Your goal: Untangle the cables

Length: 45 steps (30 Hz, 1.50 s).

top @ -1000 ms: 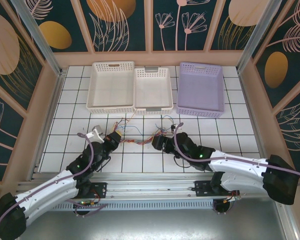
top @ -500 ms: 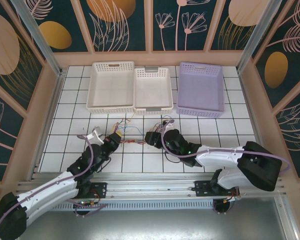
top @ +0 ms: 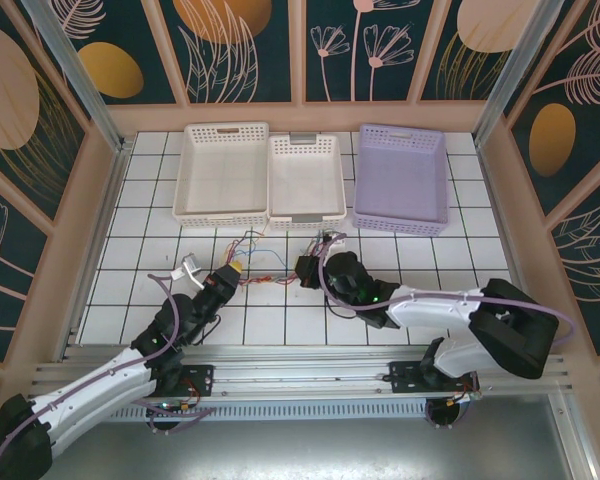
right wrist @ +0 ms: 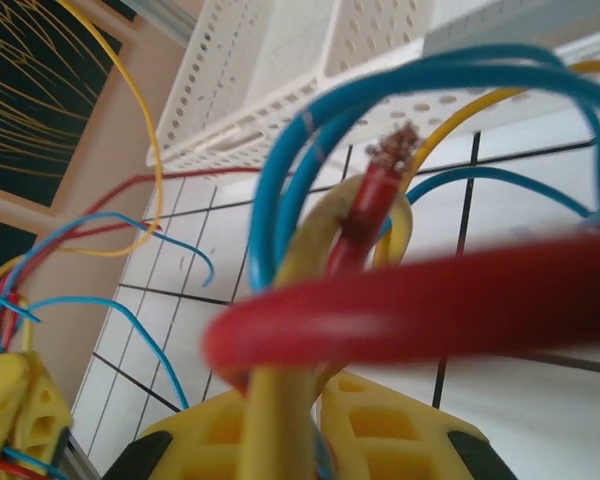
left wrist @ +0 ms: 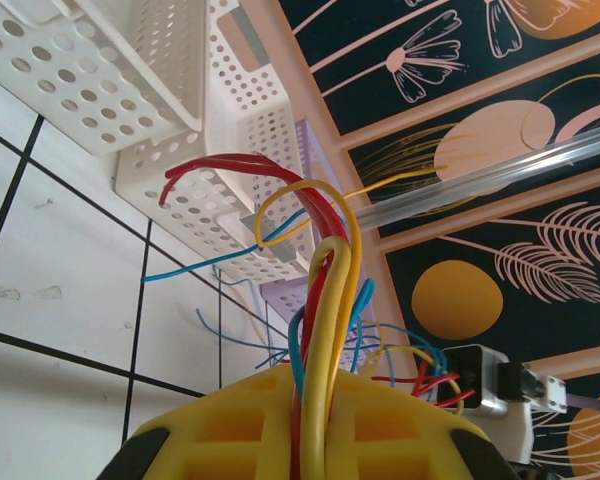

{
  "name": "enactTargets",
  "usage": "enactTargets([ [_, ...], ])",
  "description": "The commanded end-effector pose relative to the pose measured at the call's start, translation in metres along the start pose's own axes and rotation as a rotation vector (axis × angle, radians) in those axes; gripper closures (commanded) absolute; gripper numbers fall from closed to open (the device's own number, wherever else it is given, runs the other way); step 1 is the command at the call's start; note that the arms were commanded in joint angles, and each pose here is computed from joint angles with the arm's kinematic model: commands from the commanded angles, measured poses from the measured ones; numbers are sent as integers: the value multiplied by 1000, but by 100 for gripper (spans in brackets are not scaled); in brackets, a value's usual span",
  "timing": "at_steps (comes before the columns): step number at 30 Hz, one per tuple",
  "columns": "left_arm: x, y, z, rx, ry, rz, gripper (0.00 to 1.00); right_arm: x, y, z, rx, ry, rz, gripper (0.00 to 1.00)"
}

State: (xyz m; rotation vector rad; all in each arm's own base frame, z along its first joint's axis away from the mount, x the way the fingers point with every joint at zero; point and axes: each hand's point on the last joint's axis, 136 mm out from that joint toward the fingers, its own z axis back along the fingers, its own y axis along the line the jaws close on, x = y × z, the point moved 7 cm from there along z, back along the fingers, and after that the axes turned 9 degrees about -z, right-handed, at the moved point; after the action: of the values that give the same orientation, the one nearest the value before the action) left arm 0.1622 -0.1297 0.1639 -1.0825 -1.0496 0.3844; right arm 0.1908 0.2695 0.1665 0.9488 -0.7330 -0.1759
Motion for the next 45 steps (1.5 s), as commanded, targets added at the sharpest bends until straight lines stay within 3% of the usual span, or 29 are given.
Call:
enactTargets([
  [1, 2, -6, 2, -60, -10, 11, 100, 18, 18, 12, 25, -77, 34, 100],
  [3, 1, -6, 2, -59, -8, 5, 95, 22, 18, 18, 4, -103, 51, 100],
  [7, 3, -9, 2, -58, -5, -13, 54, 33, 17, 30, -65, -156, 107, 100],
  [10, 7, -16, 3, -55, -2, -44, 35, 41, 19, 38, -121, -177, 176, 100],
  [16, 14, -33, 5, -47, 30, -139, 21, 65, 27, 59, -142, -194, 310, 100],
  [26, 25, -42, 5, 45, 37, -248, 14, 83, 42, 102, 55, -185, 465, 100],
  [31, 26, -54, -1, 34, 72, -276, 14, 88, 64, 125, 271, -135, 462, 100],
  [34, 31, -65, -1, 3, 62, -298, 14, 90, 77, 134, 353, -95, 466, 100],
  [39, 38, -79, 9, -88, 34, -277, 14, 97, 78, 137, 353, -96, 436, 100],
  [45, 23, -71, 18, -245, 51, -183, 17, 111, 81, 140, 441, -79, 255, 100],
])
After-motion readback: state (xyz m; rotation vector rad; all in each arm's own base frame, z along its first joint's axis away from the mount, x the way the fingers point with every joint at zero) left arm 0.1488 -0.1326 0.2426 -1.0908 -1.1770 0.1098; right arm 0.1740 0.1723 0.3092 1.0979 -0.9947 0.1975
